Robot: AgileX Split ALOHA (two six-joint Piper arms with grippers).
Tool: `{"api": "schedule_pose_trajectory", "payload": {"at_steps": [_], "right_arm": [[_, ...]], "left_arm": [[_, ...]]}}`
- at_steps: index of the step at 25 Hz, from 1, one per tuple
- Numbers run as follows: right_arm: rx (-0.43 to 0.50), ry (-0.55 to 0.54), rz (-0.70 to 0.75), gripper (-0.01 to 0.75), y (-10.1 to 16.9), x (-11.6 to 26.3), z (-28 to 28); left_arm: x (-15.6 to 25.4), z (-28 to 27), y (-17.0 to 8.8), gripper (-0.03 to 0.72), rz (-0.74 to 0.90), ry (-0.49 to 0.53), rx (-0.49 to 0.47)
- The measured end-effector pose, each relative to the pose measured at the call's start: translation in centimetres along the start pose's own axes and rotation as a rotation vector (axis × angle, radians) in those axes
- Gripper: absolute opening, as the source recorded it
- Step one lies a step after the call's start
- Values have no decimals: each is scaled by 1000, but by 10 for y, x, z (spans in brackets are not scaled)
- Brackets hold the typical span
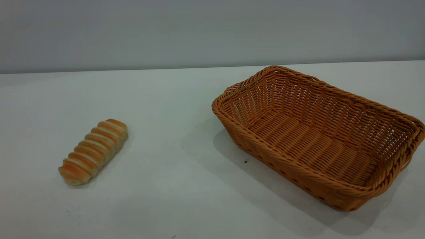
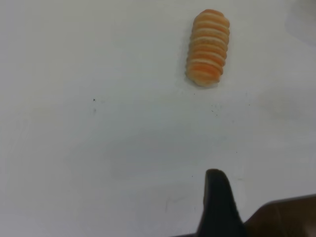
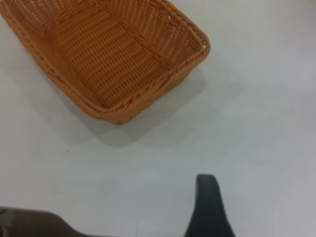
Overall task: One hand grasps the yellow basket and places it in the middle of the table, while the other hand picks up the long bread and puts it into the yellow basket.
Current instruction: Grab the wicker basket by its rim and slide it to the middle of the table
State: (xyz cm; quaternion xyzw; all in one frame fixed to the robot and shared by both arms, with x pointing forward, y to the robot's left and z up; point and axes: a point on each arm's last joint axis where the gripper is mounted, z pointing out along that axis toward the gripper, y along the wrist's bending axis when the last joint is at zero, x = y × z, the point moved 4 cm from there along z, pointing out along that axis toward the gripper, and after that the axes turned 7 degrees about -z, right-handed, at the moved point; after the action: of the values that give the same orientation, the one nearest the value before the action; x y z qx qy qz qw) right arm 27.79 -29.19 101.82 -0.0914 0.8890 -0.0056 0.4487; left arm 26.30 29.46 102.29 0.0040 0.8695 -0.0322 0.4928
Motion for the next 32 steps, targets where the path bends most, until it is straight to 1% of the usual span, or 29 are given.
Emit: {"api": "schedule_pose_trajectory", "payload": {"at_steps": [32], "right_arm": [[0, 0, 0, 533, 0, 0, 0]], "left_arm": [[0, 0, 0, 555, 5, 1, 10]]}}
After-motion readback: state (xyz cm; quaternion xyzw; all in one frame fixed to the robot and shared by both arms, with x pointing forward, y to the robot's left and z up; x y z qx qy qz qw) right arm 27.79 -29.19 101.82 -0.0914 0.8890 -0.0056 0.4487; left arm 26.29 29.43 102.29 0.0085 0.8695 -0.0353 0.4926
